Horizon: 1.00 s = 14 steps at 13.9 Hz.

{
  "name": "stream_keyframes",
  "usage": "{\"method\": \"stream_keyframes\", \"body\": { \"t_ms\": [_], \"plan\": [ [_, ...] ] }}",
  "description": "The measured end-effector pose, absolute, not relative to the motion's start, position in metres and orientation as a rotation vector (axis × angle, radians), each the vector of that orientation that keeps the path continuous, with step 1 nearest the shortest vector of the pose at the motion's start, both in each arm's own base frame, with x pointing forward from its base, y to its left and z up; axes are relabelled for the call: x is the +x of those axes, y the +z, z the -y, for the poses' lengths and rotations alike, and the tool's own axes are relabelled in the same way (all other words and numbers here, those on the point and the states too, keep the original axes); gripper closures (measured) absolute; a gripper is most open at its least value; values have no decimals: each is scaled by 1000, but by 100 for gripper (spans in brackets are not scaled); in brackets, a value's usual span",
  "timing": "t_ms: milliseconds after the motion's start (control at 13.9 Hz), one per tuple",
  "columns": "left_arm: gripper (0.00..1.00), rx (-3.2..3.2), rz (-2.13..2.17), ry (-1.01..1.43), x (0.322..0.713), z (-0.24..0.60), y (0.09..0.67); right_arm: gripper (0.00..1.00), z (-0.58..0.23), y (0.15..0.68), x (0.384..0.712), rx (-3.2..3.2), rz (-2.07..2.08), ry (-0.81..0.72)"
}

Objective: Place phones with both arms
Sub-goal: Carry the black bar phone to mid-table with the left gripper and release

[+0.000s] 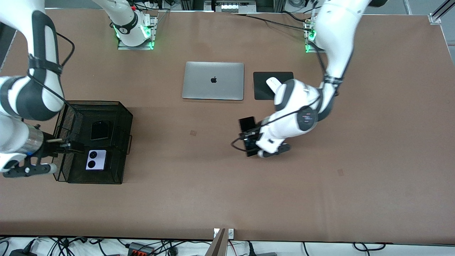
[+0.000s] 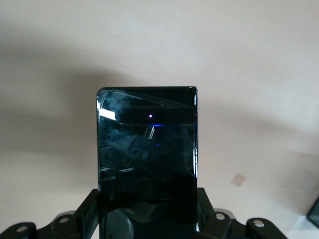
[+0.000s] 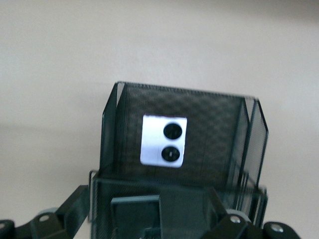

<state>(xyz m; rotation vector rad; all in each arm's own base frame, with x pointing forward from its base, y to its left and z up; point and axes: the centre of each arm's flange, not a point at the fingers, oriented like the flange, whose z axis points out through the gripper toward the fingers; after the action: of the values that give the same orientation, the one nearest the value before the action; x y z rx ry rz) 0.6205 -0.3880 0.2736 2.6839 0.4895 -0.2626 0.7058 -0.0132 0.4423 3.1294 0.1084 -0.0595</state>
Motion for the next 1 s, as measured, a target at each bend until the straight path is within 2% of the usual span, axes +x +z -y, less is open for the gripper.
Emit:
{"method": "stream_keyframes", "body": {
  "t_ms": [215, 574, 789, 1004],
  "plan": [
    [21, 2596, -552, -179, 625, 438, 266, 0, 12, 460, 691, 3139, -22, -146],
    [21, 2497, -593, 69, 608, 521, 264, 0, 11, 501, 673, 3153, 27, -117],
    [21, 2469, -557, 179, 596, 543, 252, 0, 11, 502, 674, 3153, 21, -100],
    [21, 2546, -327, 261, 575, 569, 242, 0, 6, 501, 675, 3125, -10, -88]
  ]
}}
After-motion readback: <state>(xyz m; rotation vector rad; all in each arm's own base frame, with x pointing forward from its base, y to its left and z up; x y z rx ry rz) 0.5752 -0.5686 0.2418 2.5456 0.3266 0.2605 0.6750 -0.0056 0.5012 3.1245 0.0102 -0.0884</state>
